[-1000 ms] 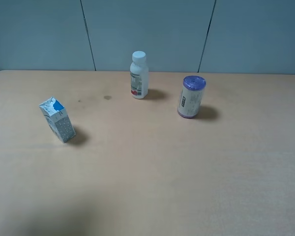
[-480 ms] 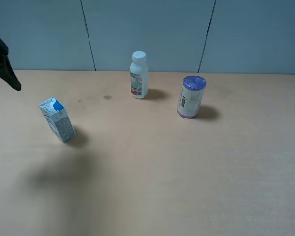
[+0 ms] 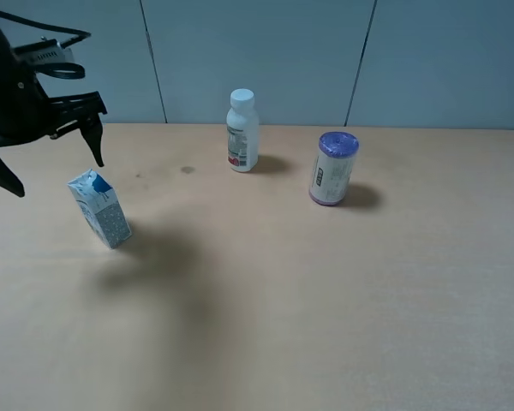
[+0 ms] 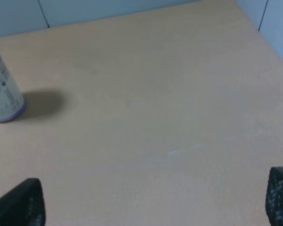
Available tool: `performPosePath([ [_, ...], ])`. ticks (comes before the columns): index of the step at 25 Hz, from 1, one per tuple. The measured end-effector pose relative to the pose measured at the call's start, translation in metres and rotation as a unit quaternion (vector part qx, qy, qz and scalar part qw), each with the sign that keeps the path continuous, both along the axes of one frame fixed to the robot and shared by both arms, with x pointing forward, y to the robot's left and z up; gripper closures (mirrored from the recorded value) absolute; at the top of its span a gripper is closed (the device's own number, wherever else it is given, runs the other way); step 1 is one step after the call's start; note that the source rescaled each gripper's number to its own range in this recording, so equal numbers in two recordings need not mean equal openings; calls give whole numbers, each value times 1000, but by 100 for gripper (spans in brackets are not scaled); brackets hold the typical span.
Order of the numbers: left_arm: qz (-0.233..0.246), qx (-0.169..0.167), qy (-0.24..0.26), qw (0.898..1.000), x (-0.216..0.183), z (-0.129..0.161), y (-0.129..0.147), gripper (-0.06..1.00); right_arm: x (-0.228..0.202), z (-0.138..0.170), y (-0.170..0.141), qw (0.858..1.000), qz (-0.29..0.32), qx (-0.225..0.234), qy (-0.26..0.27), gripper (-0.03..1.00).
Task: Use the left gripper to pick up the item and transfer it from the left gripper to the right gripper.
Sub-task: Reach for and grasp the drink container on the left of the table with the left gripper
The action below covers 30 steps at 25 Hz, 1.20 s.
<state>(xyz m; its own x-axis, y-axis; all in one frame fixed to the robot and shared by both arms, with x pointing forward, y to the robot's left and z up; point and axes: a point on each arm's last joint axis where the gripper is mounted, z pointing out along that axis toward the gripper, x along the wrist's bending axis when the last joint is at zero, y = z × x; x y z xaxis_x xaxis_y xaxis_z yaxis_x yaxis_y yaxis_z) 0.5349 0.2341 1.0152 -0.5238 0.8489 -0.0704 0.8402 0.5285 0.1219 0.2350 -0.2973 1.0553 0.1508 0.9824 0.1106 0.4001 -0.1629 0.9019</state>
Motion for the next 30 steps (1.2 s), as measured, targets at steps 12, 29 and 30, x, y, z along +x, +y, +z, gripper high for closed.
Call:
performPosePath([
  [12,55,-2,17,998,23,-45,-11,11,0,0,0,1000,0,0,0,-3],
  [29,93,-49,8,994,35,-69,-21,42,0,0,0,1000,0,2,0,-3],
  [30,95,-51,8,994,35,-69,-21,49,0,0,0,1000,0,2,0,-3],
])
